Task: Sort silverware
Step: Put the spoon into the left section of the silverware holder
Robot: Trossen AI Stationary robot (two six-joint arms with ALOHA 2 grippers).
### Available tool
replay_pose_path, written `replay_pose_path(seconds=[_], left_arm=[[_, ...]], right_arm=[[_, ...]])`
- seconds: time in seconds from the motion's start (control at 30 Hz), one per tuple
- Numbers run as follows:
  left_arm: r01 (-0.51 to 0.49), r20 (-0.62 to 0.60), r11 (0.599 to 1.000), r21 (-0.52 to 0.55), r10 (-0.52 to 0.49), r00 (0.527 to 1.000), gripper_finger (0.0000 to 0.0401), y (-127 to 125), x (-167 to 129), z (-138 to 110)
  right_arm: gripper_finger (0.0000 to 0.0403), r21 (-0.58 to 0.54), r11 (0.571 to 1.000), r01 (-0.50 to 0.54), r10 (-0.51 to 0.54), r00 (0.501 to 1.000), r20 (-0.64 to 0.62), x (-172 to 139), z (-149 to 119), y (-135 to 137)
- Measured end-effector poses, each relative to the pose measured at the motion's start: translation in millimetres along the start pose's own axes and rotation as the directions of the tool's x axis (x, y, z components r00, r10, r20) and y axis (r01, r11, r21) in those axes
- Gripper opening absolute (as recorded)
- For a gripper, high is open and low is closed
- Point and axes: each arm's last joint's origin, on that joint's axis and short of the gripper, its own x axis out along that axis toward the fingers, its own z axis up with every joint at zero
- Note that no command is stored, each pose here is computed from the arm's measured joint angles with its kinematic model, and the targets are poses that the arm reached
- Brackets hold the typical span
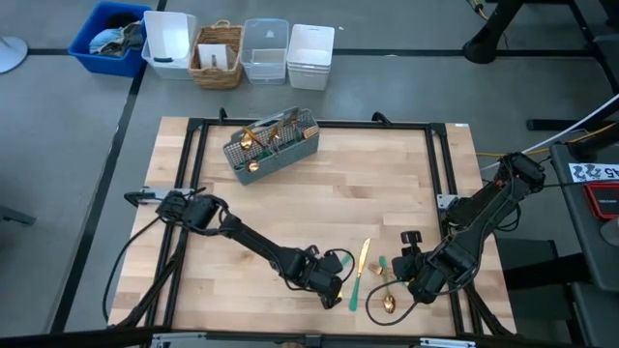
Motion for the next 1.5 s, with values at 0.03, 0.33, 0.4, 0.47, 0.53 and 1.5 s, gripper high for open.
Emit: replay_pose_path(seconds=[0.03, 0.33, 0.4, 0.47, 0.53, 1.5], left_arm=[[-0.007, -0.003, 1.0, 0.009, 0.007, 1.0, 0.0131, 0, 2, -1], [-0.035, 0.027, 0.986, 0.165, 0.031, 0.999, 0.0113, -1, 15, -8], [-0.043, 0.019, 0.98, 0.196, 0.041, 0.999, 0.0097, 0, 15, -9], [-0.055, 0.014, 0.975, 0.217, 0.053, 0.999, 0.0078, 1, 15, -9], [-0.063, 0.017, 0.972, 0.227, 0.061, 0.998, 0.0055, 2, 15, -9], [-0.394, 0.095, 0.842, 0.367, 0.388, 0.917, 0.0003, 56, -106, 47]], right_arm=[[0.0149, 0.0, 1.0, 0.0, 0.0, 1.0, 0.0, 0, 0, 0], [0.0149, 0.001, 1.0, 0.004, -0.004, 1.0, 0.008, 0, 0, 0], [0.0149, 0.001, 1.0, 0.004, -0.004, 1.0, 0.008, 0, 0, 0], [0.0149, 0.001, 1.0, 0.004, -0.004, 1.0, 0.008, 0, 0, 0], [0.0149, 0.001, 1.0, 0.004, -0.004, 1.0, 0.008, 0, 0, 0], [0.0149, -0.178, 0.962, 0.207, -0.188, 0.975, 0.12, -1, 2, -7]])
